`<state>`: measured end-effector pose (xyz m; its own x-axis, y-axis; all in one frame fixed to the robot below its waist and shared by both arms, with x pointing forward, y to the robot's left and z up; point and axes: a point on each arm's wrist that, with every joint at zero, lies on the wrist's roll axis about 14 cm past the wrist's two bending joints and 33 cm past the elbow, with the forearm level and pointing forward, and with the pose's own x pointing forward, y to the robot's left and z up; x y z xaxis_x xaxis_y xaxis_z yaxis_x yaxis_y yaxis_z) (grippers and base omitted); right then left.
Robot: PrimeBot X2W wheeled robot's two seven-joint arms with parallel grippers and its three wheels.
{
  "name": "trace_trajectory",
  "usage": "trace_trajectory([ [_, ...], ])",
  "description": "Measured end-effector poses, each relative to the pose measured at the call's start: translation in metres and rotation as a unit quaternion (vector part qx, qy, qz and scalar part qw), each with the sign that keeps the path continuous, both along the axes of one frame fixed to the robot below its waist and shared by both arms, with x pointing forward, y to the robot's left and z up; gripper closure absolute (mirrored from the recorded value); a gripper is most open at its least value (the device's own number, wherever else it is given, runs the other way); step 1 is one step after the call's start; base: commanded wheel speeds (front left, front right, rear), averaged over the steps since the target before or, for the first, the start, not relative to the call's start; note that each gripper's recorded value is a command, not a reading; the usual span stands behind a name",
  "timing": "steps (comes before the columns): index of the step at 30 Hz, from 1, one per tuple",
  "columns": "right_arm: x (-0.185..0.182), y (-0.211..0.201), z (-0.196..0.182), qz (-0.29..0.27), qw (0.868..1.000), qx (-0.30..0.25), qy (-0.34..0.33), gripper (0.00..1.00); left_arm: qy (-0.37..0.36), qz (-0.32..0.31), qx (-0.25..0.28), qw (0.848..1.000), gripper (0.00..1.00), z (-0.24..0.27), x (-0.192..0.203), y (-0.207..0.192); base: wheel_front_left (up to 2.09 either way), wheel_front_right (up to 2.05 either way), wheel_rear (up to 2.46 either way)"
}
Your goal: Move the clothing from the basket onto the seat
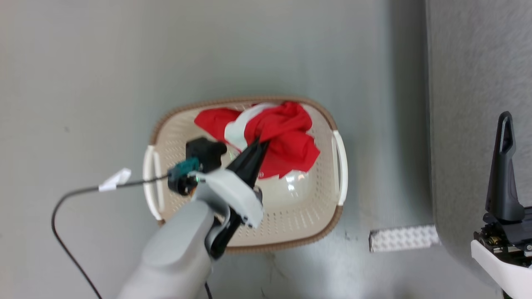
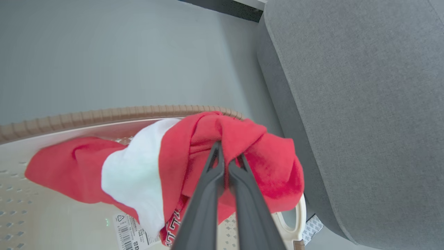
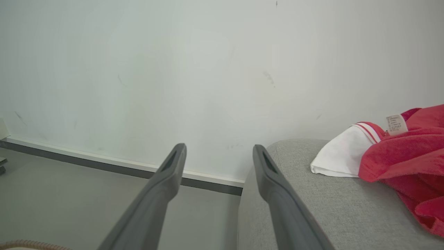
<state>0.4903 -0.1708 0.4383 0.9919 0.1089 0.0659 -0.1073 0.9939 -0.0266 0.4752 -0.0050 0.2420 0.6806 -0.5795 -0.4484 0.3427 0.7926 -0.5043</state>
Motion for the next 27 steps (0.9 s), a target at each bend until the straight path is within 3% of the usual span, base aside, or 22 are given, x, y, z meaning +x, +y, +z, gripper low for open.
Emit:
trace_trajectory([
  [16,-0.04,-0.006,0.065,-0.012,0.999,0.027,-0.042,0.0,-0.115,0.081,0.018,0.99,1.0,0.118,-0.027,0.053,0.0,0.0,0.0],
  [27,-0.09,-0.001,0.085,-0.001,0.999,0.025,-0.041,0.0,-0.221,0.133,0.037,0.965,1.0,0.201,-0.058,0.09,0.0,0.0,0.0],
])
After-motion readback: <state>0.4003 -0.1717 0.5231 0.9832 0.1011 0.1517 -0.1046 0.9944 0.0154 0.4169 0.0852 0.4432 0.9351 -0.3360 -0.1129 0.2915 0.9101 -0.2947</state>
